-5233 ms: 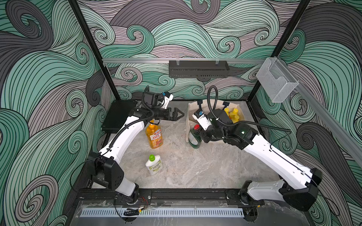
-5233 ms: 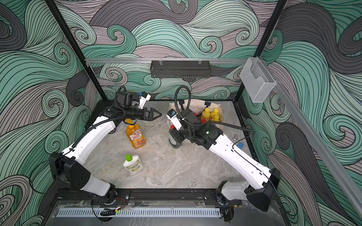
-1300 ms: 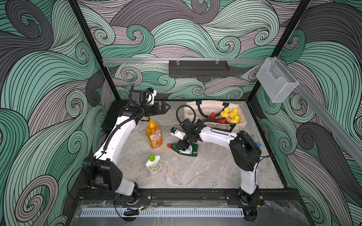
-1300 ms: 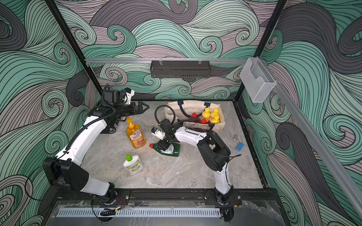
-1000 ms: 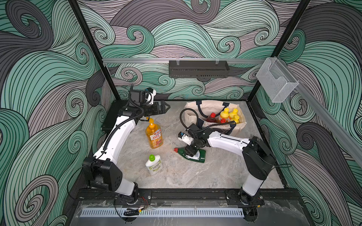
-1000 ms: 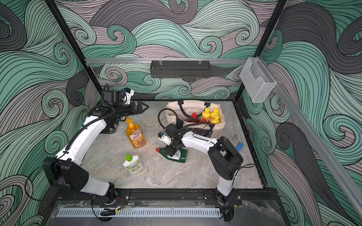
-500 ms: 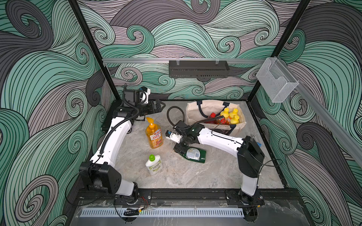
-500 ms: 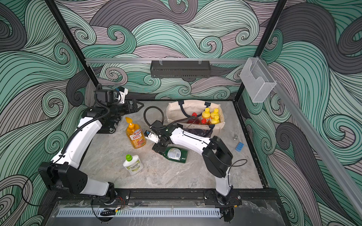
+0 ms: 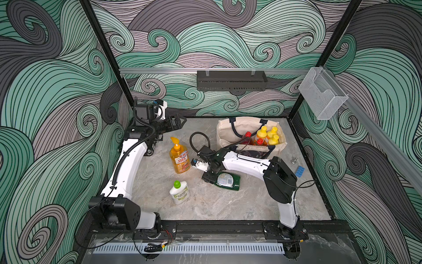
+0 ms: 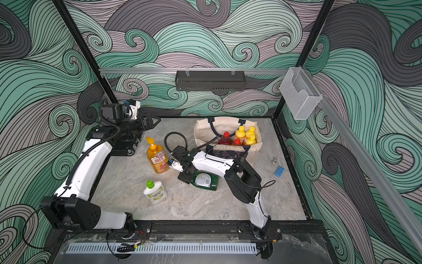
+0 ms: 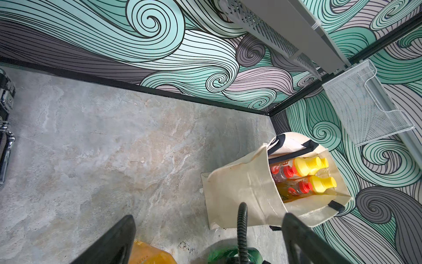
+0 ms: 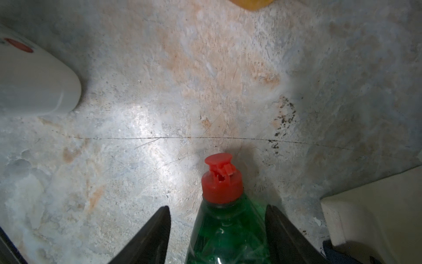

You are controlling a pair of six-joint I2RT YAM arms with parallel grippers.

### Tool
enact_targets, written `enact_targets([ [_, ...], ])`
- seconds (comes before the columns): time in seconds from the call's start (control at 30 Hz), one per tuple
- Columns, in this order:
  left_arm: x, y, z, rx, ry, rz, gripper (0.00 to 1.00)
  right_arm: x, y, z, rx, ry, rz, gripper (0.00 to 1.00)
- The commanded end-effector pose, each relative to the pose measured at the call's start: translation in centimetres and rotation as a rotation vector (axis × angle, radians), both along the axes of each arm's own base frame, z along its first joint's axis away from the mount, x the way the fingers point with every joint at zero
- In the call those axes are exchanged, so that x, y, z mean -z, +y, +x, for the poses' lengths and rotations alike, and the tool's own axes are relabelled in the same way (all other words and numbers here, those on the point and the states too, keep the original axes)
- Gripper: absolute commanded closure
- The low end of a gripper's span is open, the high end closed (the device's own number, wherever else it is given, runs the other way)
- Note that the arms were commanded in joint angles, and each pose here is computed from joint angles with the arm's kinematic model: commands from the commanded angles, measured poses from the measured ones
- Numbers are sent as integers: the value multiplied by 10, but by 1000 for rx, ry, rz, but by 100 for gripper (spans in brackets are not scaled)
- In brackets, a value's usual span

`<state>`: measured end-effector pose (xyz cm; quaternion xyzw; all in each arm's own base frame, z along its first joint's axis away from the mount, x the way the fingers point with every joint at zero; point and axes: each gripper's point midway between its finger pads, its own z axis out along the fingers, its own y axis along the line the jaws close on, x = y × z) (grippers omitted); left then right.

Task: Pack dish soap into the shopping bag
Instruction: Adjust the bottle of dish soap at the center of the board.

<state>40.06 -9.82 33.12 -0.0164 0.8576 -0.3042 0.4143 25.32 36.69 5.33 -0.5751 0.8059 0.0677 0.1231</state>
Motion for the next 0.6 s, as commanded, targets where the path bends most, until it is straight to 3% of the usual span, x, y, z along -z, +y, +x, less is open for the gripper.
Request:
enact_targets([
  [0.0, -12, 0, -1, 9, -29, -22, 1, 5, 9, 10, -3, -38, 6, 30],
  [0.37, -9, 5, 1, -3, -21, -8, 1, 17, 21, 14, -28, -21, 15, 31],
  [0.57, -7, 8, 2, -13, -14, -12, 1, 24, 19, 13, -35, -17, -5, 39],
])
